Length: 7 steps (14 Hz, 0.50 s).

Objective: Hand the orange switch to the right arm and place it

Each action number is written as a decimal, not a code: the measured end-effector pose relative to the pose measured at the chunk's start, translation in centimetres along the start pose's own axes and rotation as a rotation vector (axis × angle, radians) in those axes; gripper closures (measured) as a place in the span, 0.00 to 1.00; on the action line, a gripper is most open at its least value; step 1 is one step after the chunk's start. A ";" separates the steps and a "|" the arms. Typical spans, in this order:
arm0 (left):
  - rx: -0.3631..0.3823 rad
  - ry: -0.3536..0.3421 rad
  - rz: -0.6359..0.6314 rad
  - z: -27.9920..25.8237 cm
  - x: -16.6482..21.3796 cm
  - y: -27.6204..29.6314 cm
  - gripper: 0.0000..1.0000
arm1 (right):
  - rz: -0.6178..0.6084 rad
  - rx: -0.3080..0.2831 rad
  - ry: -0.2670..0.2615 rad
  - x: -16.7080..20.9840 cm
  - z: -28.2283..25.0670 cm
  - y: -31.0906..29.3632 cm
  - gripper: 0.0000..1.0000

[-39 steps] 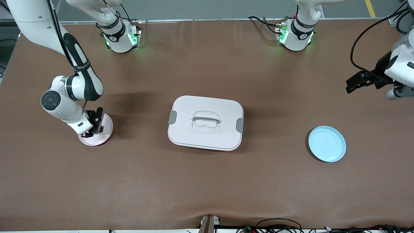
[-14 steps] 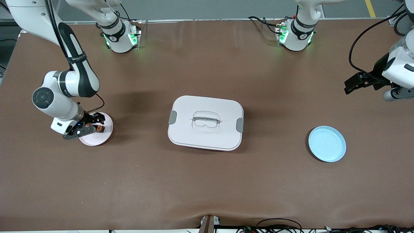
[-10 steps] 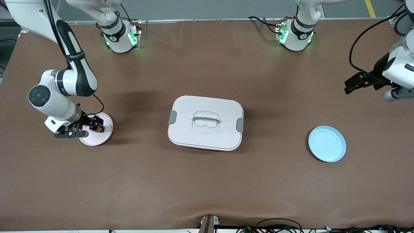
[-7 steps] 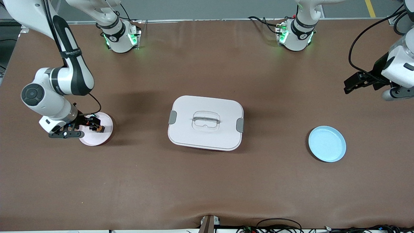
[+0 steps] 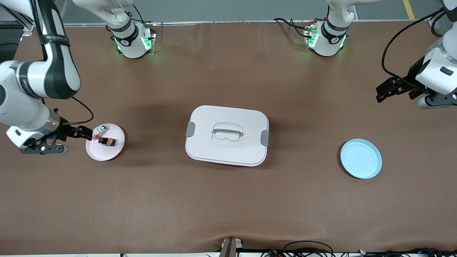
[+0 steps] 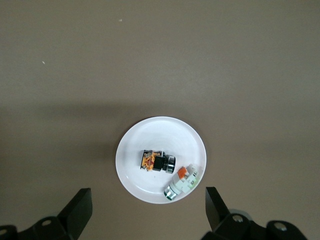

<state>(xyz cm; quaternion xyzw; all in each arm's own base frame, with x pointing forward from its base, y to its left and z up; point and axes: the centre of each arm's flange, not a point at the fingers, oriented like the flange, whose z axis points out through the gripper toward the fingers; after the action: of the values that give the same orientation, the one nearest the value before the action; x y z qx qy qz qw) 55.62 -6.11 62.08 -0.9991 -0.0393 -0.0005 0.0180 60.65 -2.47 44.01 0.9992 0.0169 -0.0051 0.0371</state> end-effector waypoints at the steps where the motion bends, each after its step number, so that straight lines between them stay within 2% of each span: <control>1: 0.000 0.001 0.000 0.0 0.0 0.0 0.00 | 0.003 0.000 -0.002 -0.4 -2.4 0.1 0.00; 4: 0.000 0.001 0.000 -0.1 0.0 0.0 0.00 | 0.011 0.003 -0.012 -1.8 -8.7 0.3 0.00; 7: 0.000 0.001 0.000 -0.1 0.0 0.0 0.00 | 0.018 0.009 0.011 -2.6 -12.3 0.3 0.00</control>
<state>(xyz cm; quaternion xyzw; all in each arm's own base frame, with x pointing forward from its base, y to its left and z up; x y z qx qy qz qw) 55.62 -6.11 62.15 -0.9991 -0.0394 -0.0012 0.0180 58.21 -1.98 56.37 0.9994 0.0081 0.0007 0.0327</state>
